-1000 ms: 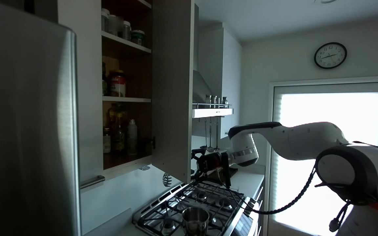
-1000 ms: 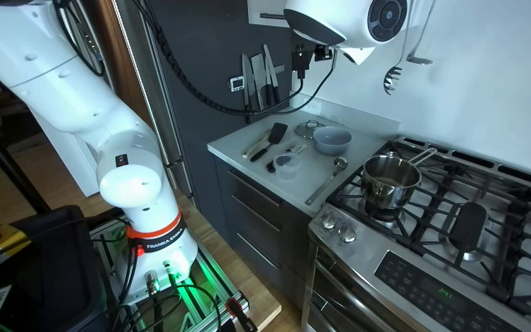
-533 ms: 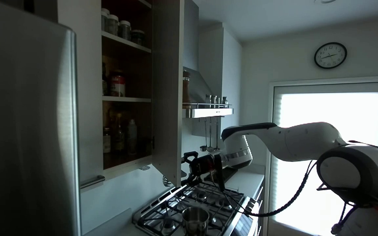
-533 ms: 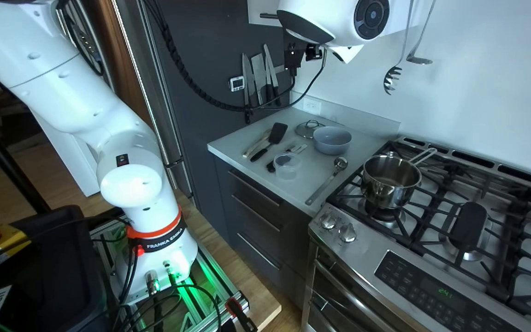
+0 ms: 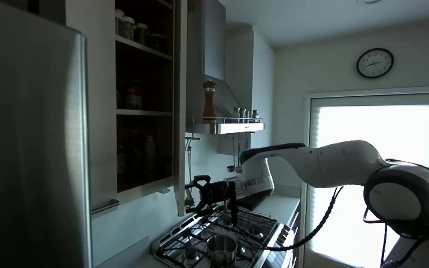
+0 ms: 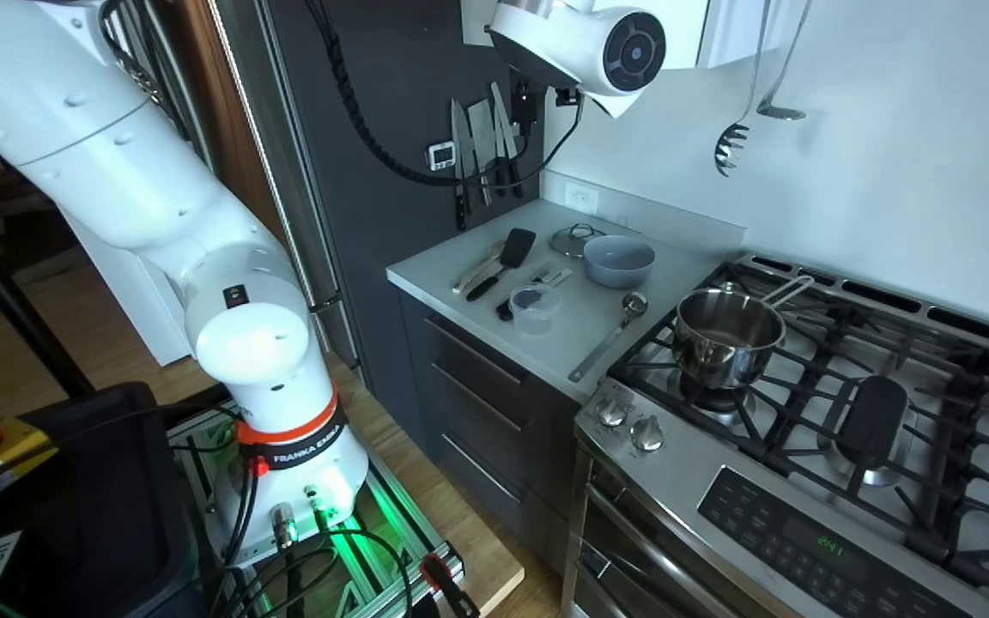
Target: Remove the clear bowl from the upper cabinet and put it on the counter then close the cabinet door
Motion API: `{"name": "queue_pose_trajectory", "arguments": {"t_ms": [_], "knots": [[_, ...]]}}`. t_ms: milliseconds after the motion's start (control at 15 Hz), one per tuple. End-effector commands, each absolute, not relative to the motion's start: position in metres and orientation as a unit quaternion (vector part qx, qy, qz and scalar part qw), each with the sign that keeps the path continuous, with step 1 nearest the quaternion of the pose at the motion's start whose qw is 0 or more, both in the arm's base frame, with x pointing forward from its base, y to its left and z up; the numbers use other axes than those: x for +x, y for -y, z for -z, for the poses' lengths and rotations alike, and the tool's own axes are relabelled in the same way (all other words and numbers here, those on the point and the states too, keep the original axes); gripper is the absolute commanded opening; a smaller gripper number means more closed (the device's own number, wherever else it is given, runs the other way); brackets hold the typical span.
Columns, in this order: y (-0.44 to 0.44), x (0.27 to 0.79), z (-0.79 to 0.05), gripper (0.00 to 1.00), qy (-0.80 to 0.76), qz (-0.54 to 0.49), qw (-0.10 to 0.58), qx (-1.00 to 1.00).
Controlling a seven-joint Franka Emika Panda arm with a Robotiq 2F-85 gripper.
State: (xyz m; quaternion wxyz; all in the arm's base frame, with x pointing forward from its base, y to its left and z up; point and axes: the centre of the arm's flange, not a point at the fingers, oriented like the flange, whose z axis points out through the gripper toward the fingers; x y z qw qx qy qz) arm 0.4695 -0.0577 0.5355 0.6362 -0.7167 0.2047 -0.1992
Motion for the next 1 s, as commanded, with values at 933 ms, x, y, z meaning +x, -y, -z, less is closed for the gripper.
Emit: {"name": "queue_pose_trajectory", "arguments": {"t_ms": [933], "knots": [[0.020,0.483,-0.525,1.00,-0.220,0.320,0.563,-0.729]]}}
